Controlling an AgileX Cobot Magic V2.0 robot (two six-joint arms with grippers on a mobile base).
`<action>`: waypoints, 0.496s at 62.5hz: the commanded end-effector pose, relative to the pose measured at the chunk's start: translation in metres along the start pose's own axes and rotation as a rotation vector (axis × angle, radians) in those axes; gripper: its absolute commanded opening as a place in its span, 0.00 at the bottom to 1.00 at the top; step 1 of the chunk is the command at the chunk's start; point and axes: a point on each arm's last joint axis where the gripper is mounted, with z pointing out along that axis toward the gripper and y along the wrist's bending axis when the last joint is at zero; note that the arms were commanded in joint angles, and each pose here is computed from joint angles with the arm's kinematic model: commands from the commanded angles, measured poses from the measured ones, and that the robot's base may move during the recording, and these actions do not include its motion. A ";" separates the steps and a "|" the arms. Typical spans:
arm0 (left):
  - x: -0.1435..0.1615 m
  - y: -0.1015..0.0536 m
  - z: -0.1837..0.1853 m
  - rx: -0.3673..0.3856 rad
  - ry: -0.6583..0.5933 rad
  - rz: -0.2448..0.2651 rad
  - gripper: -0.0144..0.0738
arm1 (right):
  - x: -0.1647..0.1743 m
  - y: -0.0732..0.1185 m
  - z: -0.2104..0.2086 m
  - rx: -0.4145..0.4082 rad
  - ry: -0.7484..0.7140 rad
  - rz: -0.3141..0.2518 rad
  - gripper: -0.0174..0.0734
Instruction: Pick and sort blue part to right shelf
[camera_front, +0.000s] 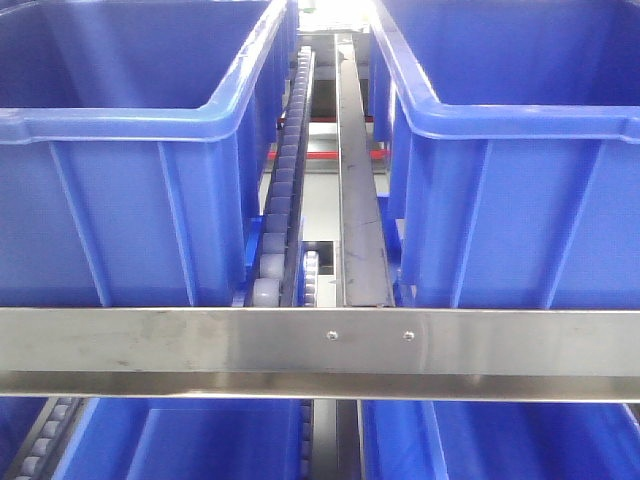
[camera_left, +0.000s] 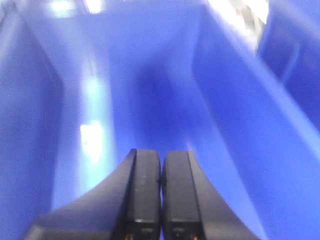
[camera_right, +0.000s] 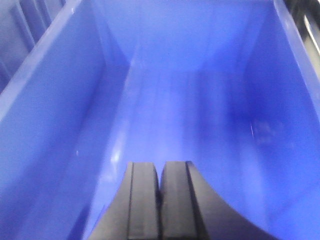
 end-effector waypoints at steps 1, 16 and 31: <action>-0.017 0.005 -0.014 -0.027 -0.134 -0.018 0.31 | -0.017 0.000 -0.013 -0.002 -0.131 -0.019 0.22; 0.014 0.029 -0.054 -0.165 -0.239 -0.120 0.31 | 0.010 -0.001 -0.038 -0.008 -0.225 -0.019 0.22; 0.047 0.023 -0.107 -0.193 -0.346 -0.116 0.31 | 0.033 -0.002 -0.079 -0.013 -0.328 -0.019 0.22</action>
